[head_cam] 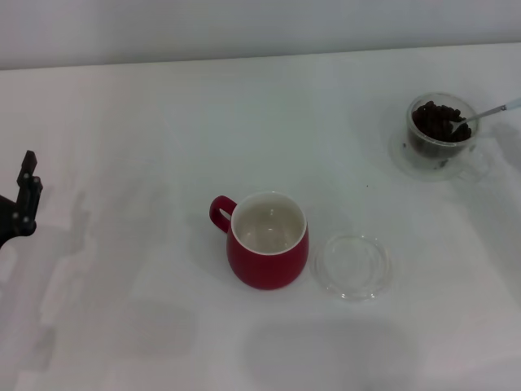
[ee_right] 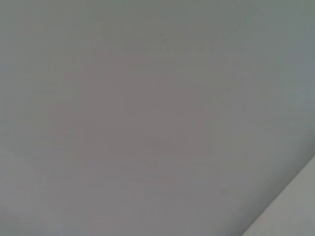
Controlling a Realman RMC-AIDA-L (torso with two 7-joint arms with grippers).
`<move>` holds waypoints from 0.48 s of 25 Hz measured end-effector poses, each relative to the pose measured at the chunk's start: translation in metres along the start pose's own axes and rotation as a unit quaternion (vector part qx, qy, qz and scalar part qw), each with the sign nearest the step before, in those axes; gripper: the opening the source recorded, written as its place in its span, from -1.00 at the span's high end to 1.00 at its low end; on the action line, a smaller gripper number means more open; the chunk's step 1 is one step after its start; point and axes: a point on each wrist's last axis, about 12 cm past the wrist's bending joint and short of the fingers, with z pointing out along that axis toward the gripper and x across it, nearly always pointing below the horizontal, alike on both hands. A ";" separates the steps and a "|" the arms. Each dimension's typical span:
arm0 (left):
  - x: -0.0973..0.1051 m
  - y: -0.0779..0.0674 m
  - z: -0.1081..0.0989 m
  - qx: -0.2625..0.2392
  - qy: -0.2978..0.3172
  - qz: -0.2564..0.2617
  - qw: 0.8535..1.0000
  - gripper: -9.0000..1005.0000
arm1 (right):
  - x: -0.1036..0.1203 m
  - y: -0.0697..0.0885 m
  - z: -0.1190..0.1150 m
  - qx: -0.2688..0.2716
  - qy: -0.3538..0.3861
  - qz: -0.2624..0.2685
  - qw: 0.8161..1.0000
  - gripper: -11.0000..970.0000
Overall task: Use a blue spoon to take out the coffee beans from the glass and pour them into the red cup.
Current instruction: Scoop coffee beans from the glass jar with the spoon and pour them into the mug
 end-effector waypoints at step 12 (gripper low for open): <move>0.001 0.000 -0.003 0.000 0.003 -0.001 1.000 0.01 | -0.004 -0.001 -0.002 0.001 -0.003 0.020 1.000 0.68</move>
